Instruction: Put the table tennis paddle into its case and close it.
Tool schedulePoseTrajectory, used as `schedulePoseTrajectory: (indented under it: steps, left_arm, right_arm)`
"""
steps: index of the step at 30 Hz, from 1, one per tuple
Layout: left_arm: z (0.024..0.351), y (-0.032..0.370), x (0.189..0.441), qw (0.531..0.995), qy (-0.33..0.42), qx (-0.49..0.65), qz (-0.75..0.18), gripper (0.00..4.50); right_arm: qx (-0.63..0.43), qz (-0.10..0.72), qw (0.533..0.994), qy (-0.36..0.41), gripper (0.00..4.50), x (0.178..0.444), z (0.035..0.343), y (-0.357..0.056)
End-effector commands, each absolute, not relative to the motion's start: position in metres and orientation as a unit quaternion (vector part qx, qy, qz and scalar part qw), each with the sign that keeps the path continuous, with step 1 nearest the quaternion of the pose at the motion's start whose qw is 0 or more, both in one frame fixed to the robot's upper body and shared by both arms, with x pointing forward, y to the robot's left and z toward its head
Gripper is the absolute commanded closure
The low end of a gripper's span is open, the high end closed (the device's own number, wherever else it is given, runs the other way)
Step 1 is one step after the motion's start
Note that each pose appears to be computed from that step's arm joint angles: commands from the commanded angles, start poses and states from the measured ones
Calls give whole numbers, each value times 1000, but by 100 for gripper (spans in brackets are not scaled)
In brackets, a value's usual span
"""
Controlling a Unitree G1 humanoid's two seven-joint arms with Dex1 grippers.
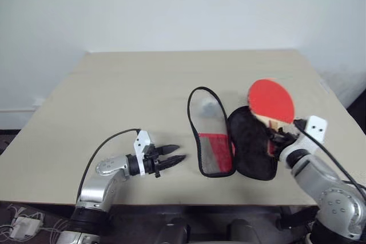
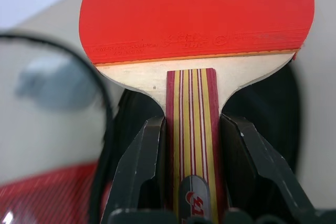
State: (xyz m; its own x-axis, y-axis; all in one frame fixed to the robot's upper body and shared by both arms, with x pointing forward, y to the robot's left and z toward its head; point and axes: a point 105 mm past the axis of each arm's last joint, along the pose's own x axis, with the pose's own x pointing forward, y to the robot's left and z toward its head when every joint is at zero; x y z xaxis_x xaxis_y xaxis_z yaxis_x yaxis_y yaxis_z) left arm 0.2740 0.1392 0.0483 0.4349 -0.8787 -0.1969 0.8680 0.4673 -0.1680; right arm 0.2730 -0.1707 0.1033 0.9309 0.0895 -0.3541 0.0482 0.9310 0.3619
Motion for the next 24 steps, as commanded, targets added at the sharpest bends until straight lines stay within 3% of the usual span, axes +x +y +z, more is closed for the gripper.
schedulePoseTrajectory:
  steps: [1, 11, 24]
  left_arm:
    - [58, 145, 277, 849, 108, -7, -518, 212]
    - [52, 150, 276, 850, 111, -7, -515, 212]
    - [53, 150, 279, 851, 108, -3, -514, 212]
  right_arm:
    - [172, 7, 969, 176, 334, 268, 108, -166]
    - [145, -1, 960, 241, 334, 258, 74, -164]
    - [128, 28, 958, 256, 334, 262, 68, -151]
